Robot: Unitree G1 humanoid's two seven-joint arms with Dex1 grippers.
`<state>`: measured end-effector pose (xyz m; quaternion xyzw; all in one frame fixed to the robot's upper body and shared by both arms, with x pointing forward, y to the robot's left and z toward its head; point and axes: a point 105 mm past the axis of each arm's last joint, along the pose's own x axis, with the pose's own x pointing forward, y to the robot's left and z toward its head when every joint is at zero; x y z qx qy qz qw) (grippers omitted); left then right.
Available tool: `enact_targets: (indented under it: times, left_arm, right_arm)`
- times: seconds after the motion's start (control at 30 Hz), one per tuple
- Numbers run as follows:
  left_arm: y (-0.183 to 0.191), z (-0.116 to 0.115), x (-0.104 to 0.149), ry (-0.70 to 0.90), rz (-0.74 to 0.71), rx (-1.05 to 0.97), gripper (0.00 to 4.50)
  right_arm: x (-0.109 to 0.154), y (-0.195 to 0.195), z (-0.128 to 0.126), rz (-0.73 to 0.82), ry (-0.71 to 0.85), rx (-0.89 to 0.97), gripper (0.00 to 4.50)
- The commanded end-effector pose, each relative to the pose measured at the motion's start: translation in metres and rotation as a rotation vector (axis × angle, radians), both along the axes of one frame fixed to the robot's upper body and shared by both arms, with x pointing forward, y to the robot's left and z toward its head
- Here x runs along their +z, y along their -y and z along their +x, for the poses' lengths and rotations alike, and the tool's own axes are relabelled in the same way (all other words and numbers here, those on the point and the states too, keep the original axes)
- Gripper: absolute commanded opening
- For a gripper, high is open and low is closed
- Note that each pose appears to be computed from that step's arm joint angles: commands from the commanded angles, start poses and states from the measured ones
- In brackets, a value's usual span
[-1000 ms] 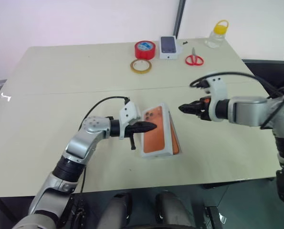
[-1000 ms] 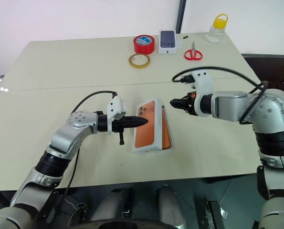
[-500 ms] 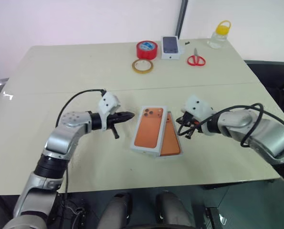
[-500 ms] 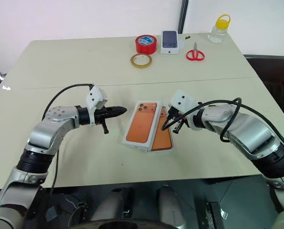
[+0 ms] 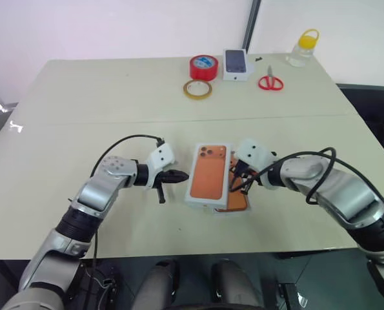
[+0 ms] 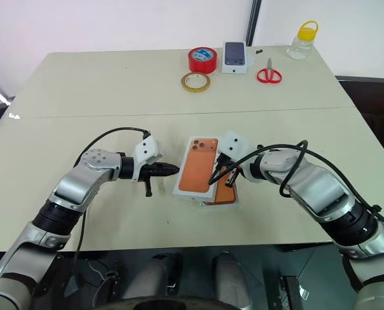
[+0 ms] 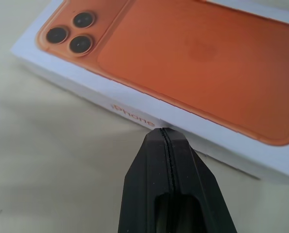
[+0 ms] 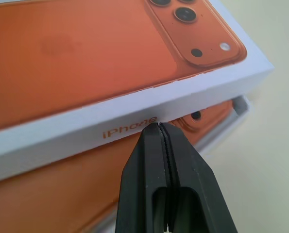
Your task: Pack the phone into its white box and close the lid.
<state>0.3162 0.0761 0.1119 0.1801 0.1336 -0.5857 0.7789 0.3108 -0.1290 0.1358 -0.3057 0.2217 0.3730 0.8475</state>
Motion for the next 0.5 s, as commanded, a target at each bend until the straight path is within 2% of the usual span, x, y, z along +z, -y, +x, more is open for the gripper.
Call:
enact_targets:
  times: [0.03,0.5]
  left_arm:
    - [0.016,-0.012,0.020,0.033,-0.048,-0.099,0.00]
    - [0.037,-0.028,0.012,0.008,-0.059,-0.154,0.00]
  right_arm:
    - [0.017,-0.008,-0.005,0.022,0.050,0.051,0.02]
    - [0.015,-0.001,-0.017,-0.008,0.021,0.081,0.02]
